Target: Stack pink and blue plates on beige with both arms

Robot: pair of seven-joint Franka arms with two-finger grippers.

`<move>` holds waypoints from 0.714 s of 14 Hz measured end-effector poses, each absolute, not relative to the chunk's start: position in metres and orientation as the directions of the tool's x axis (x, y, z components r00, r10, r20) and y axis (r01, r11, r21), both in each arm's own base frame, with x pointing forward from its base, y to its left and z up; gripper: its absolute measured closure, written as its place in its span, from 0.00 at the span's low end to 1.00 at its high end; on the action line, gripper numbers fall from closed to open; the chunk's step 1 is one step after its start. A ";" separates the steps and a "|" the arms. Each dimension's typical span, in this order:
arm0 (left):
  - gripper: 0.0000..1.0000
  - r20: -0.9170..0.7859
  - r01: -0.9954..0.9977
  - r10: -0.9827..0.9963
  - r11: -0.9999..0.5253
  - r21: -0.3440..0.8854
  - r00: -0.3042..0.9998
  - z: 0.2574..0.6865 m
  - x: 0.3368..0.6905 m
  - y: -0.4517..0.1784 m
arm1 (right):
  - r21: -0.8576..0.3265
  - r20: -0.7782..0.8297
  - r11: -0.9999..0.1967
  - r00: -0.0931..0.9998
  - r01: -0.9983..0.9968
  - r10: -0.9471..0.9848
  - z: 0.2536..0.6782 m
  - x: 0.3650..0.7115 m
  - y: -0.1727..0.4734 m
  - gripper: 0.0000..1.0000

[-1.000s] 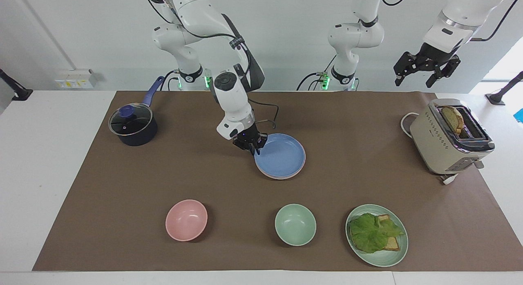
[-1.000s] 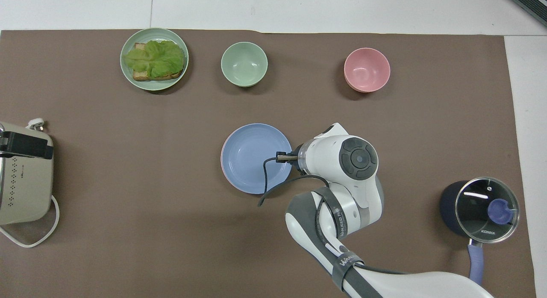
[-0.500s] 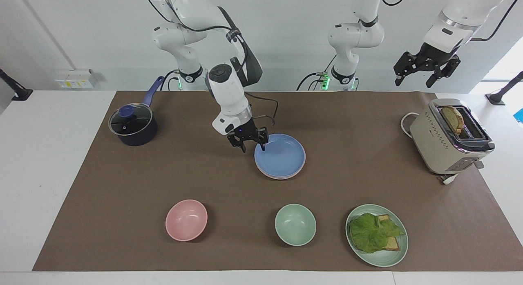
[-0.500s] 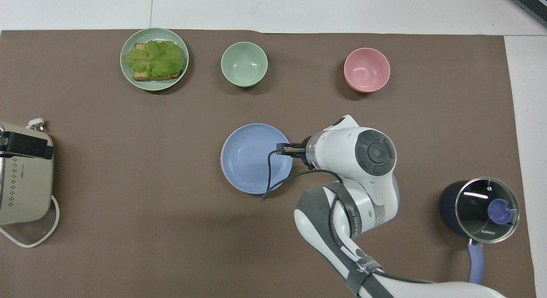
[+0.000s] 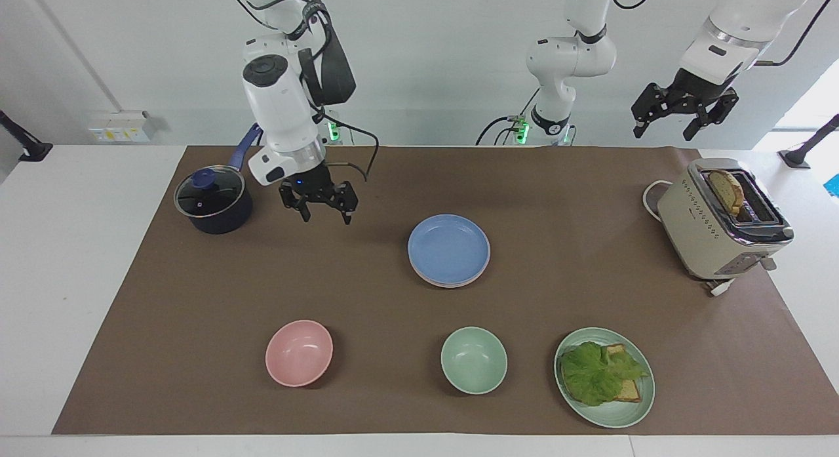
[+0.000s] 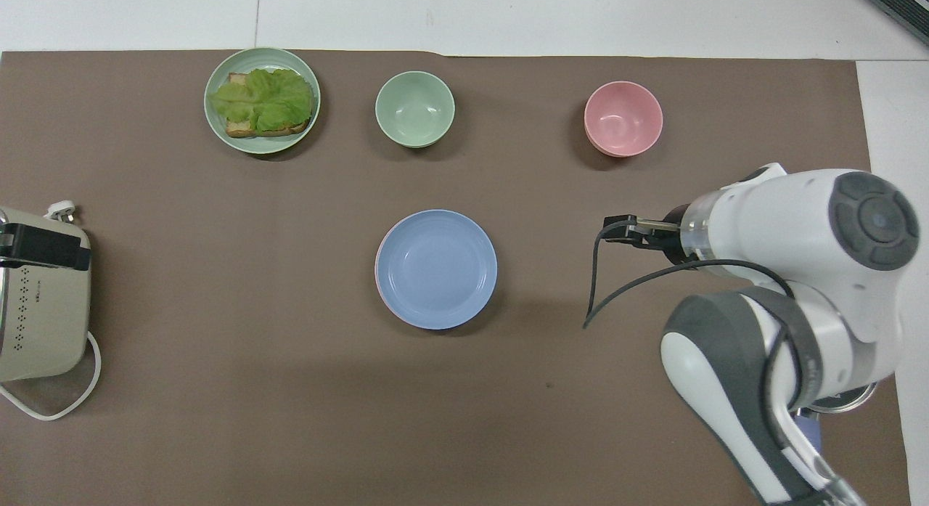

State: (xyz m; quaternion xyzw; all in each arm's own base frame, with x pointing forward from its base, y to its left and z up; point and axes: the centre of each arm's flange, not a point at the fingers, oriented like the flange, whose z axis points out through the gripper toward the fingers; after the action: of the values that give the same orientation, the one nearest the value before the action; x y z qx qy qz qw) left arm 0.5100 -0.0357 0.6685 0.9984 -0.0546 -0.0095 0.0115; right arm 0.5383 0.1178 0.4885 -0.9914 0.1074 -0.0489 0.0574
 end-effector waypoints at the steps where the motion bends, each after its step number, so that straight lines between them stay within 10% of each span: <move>1: 0.00 -0.018 -0.109 -0.109 -0.994 0.024 0.994 0.668 0.510 -0.036 | -0.114 0.069 -0.970 0.972 -0.216 -0.224 0.507 0.532 0.101 0.00; 10: 0.00 -0.018 -0.109 -0.109 -0.994 0.024 0.994 0.668 0.510 -0.036 | 0.000 0.073 -0.984 0.982 -0.177 -0.176 0.652 0.516 0.026 0.00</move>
State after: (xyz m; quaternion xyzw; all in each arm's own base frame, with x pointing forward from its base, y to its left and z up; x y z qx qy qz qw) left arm 0.5100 -0.0357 0.6685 0.9984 -0.0546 -0.0095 0.0115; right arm 0.5165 0.0262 0.6519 -0.9954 0.0887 -0.0365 -0.0031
